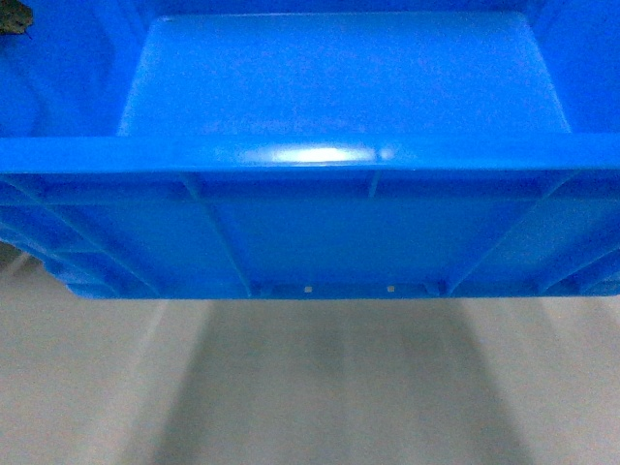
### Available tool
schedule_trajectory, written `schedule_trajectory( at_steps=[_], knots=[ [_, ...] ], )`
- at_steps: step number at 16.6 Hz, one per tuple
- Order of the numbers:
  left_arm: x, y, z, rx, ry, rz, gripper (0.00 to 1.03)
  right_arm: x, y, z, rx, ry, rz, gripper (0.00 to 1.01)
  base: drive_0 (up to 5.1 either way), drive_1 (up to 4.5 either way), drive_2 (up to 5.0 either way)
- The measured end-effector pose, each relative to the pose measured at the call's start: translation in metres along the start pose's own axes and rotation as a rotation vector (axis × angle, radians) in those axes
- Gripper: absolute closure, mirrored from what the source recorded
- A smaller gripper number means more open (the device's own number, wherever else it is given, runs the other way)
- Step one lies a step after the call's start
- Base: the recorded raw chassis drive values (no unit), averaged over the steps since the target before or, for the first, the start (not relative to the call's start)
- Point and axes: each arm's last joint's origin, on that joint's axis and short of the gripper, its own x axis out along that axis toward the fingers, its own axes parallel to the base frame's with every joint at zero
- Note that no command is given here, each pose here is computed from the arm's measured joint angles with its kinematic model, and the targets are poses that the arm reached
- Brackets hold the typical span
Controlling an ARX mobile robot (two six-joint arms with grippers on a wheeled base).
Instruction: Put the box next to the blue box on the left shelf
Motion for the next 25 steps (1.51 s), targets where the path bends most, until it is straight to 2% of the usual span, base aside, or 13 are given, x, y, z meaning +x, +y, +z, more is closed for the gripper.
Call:
schedule_trajectory(
  at_steps=[5,25],
  knots=[
    [0.0,0.0,0.0,0.0,0.0,0.0,0.92,0.0,0.0,0.0,0.0,0.0,0.0,0.82,0.0,0.0,0.0],
    [-0.0002,-0.0001,0.0003,0.0,-0.001,0.0,0.92,0.0002,-0.0003,0.0001,0.001,-0.002,-0.002,0.83,0.1,4.44,-4.2]
  ],
)
